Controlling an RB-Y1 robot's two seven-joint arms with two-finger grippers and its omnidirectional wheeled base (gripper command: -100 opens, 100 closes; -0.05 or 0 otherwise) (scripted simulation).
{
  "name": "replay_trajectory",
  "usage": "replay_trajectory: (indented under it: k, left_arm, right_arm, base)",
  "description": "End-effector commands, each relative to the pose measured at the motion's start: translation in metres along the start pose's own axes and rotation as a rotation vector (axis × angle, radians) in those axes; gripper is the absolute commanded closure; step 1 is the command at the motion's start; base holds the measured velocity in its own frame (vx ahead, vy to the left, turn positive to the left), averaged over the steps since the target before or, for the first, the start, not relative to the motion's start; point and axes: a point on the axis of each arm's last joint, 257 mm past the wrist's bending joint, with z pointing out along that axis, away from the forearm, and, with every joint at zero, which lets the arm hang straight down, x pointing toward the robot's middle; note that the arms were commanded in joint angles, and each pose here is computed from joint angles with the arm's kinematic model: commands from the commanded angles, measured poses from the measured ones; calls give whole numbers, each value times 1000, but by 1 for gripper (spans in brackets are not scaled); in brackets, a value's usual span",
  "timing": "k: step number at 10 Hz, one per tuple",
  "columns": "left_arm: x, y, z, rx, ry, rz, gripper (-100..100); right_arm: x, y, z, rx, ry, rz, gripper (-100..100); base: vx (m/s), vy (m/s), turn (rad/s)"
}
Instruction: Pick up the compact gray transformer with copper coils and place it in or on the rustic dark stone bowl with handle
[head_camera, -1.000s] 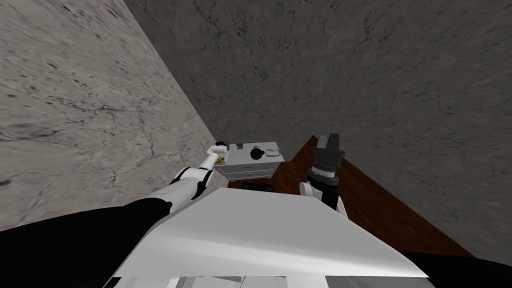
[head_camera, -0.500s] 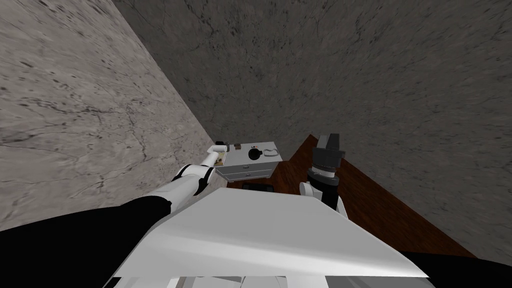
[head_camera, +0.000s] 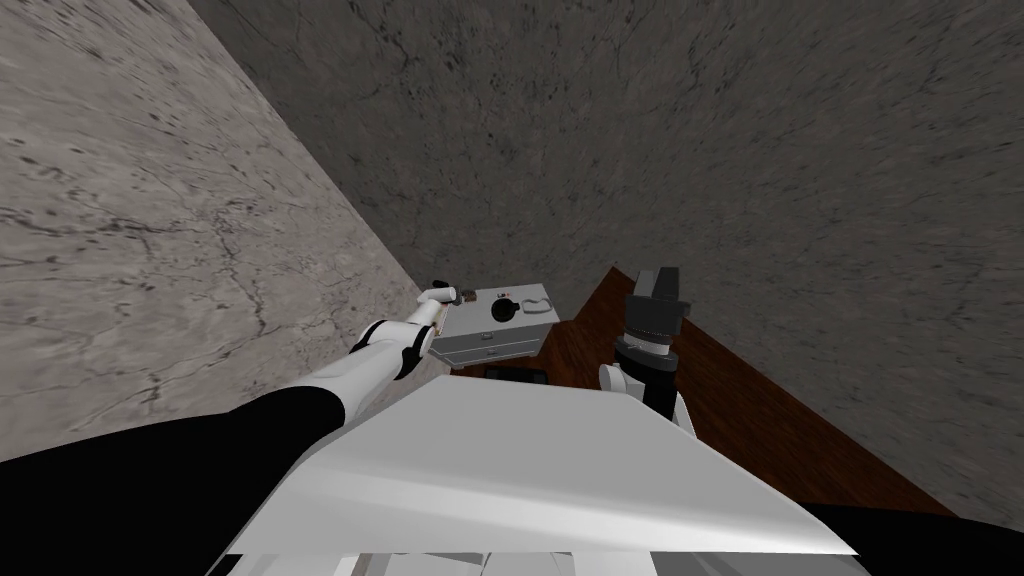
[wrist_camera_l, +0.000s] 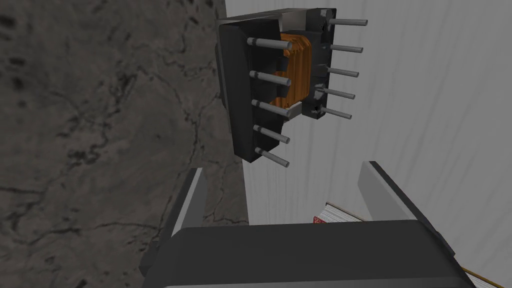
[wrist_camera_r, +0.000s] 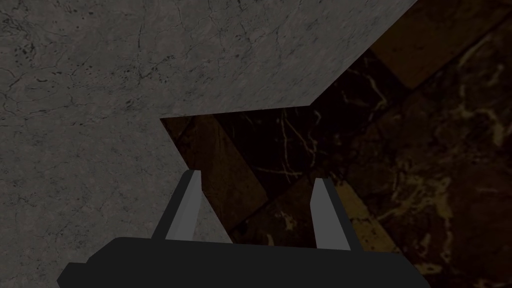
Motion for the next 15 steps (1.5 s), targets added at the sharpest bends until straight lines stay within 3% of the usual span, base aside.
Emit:
replay_trajectory:
  k: [1, 2, 3, 5, 6, 10, 11, 12, 13, 14, 15]
  left_arm:
    - [0, 0, 0, 0, 0, 0, -100]
    - [0, 0, 0, -2, 1, -1, 0]
    - [2, 13, 5, -1, -1, -3, -100]
    - [2, 15, 5, -4, 0, -3, -100]
    - [2, 15, 5, -2, -1, -3, 100]
    - [3, 8, 4, 11, 0, -3, 100]
    - [3, 8, 4, 11, 0, -3, 0]
    - [1, 2, 1, -2, 1, -1, 100]
    - [2, 3, 2, 8, 1, -3, 100]
    - [2, 3, 2, 7, 1, -2, 0]
    - [-3, 1, 1, 0, -6, 4, 100]
  right_arm:
    - [0, 0, 0, 0, 0, 0, 0]
    - [0, 0, 0, 0, 0, 0, 0]
    - [0, 0, 0, 0, 0, 0, 0]
    - [0, 0, 0, 0, 0, 0, 0]
    - [0, 0, 0, 0, 0, 0, 0]
    - [0, 0, 0, 0, 0, 0, 0]
    - [0, 0, 0, 0, 0, 0, 0]
    - [0, 0, 0, 0, 0, 0, 0]
    - [0, 0, 0, 0, 0, 0, 0]
    - [0, 0, 0, 0, 0, 0, 0]
    - [0, 0, 0, 0, 0, 0, 0]
  base:
    - [18, -4, -16]
    - [0, 0, 0]
    - [51, 31, -24]
    - [75, 29, -12]
    - [7, 3, 0]
    - [3, 1, -1]
    - [0, 0, 0]
    - [-68, -25, 33]
    - [-41, -15, 11]
    - [-6, -2, 0]
    - [-96, -74, 92]
